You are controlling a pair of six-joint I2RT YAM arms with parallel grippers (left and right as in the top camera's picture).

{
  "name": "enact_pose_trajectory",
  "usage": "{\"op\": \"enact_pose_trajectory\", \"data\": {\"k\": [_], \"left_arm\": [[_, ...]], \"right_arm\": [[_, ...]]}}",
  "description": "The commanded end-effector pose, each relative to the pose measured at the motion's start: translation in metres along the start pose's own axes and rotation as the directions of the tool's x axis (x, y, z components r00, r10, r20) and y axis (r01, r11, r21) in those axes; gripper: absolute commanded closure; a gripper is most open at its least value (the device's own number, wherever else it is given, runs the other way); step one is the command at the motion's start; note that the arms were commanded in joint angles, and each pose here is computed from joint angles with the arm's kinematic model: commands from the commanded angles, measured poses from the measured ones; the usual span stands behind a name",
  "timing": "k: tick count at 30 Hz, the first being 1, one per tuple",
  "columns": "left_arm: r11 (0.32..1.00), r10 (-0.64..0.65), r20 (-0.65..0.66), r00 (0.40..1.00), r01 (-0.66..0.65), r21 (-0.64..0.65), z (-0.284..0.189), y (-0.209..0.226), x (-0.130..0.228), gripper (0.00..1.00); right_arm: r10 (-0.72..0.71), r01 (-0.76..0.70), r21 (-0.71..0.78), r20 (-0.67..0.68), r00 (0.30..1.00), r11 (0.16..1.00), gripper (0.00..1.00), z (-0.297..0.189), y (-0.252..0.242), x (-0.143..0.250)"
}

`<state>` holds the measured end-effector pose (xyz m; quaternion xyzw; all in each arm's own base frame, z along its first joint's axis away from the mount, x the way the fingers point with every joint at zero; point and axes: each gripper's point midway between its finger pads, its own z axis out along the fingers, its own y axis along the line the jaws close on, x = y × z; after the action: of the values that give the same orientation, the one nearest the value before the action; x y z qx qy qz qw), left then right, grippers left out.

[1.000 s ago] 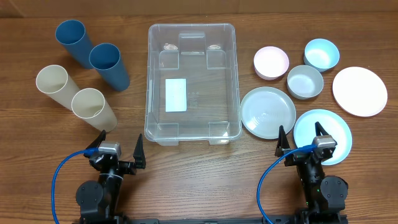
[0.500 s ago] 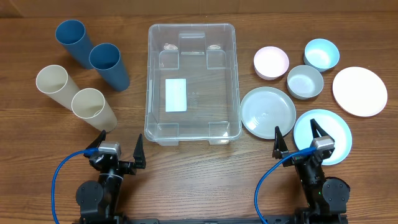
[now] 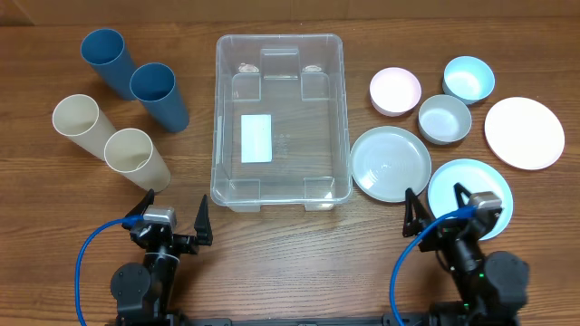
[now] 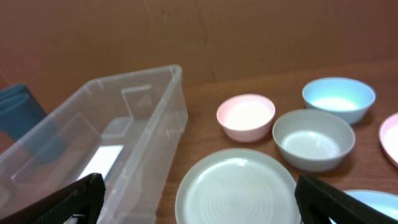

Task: Pack container
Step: 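Move the right gripper to the pale-green plate and grasp its rim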

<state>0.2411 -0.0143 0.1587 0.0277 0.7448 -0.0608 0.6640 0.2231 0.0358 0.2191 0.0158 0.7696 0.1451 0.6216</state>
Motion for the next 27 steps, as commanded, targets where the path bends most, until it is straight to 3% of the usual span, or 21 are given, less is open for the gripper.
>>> {"op": "enact_pose_trajectory", "data": {"k": [1, 6, 11, 17, 20, 24, 27], "left_arm": [[1.000, -0.013, 0.005, 1.000, 0.013, 0.005, 0.000, 0.000, 0.000, 0.00], [1.000, -0.013, 0.005, 1.000, 0.013, 0.005, 0.000, 0.000, 0.000, 0.00], [1.000, -0.013, 0.005, 1.000, 0.013, 0.005, 0.000, 0.000, 0.000, 0.00], [1.000, -0.013, 0.005, 1.000, 0.013, 0.005, 0.000, 0.000, 0.000, 0.00], [1.000, -0.013, 0.005, 1.000, 0.013, 0.005, 0.000, 0.000, 0.000, 0.00], [1.000, -0.013, 0.005, 1.000, 0.013, 0.005, 0.000, 0.000, 0.000, 0.00], [1.000, -0.013, 0.005, 1.000, 0.013, 0.005, 0.000, 0.000, 0.000, 0.00]], "right_arm": [[0.035, -0.037, -0.016, -0.069, 0.997, 0.999, 0.00, -0.003, 0.015, -0.039], [0.099, -0.098, 0.020, -0.335, 0.937, 0.995, 0.00, 0.020, 0.019, -0.049], [0.167, -0.160, 0.062, -0.557, 0.814, 0.985, 0.00, 0.054, 0.018, -0.035], [0.239, -0.239, 0.108, -0.739, 0.630, 0.965, 0.00, 0.088, 0.011, 0.023], [0.272, -0.248, 0.156, -0.787, 0.553, 0.956, 0.00, 0.097, 0.004, 0.048], [0.471, -0.198, 0.429, -0.762, 0.444, 0.881, 0.00, 0.094, -0.029, 0.079], [0.485, -0.205, 0.440, -0.772, 0.411, 0.874, 0.00, 0.095, -0.028, 0.087]]}}
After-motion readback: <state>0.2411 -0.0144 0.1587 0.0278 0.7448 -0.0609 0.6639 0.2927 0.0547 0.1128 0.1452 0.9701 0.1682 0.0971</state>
